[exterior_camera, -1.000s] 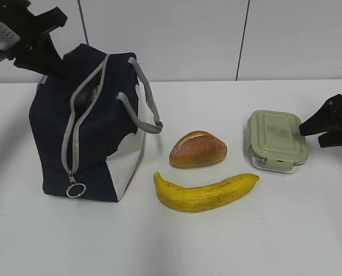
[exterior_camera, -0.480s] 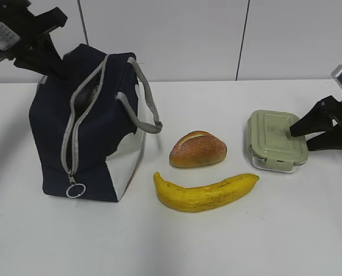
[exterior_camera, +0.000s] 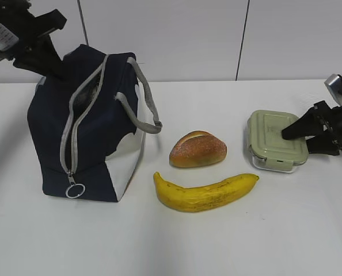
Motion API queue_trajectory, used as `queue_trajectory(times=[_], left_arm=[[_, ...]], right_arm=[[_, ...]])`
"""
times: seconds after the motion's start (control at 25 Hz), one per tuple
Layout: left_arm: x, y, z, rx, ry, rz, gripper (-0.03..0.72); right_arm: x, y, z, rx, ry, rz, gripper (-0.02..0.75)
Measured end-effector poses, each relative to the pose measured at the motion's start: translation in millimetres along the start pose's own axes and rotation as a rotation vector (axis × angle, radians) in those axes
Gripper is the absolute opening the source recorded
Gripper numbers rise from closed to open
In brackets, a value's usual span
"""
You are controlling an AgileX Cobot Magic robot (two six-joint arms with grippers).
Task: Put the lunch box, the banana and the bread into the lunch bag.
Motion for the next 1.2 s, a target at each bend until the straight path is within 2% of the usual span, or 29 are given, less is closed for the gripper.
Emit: queue_trajectory(times=[0.12, 0.2, 1.0, 1.2], left_arm=[[0.0, 0, 0, 0.0, 0.0, 0.0, -0.003], [0.0, 0, 0, 0.0, 0.0, 0.0, -0.003], [-0.5, 0, 0, 0.0, 0.003, 0.001, -0.003], [-0.9, 0, 0, -0.001, 0.006, 0.002, -0.003]], right_arm=[[2, -3, -1, -0.019, -0.022, -0.013, 0.405], [2, -4, -2, -0.027, -0.034, -0.02, 0.381], [3, -4, -3, -0.03, -0.045, -0.047, 0.365], [13, -14, 13, -0.056, 0.018, -0.037, 0.365]])
Point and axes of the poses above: a point on each arm's last joint axis where the gripper is mounted, z pointing back along that axis away from the gripper, x along the wrist's bending axis when the last joint is at zero, y = z × x, the point moved 6 cm from there along -z, pointing out along that axis toward the gripper, and after that the axes turned 4 degrees about z, right-handed, at the moved point
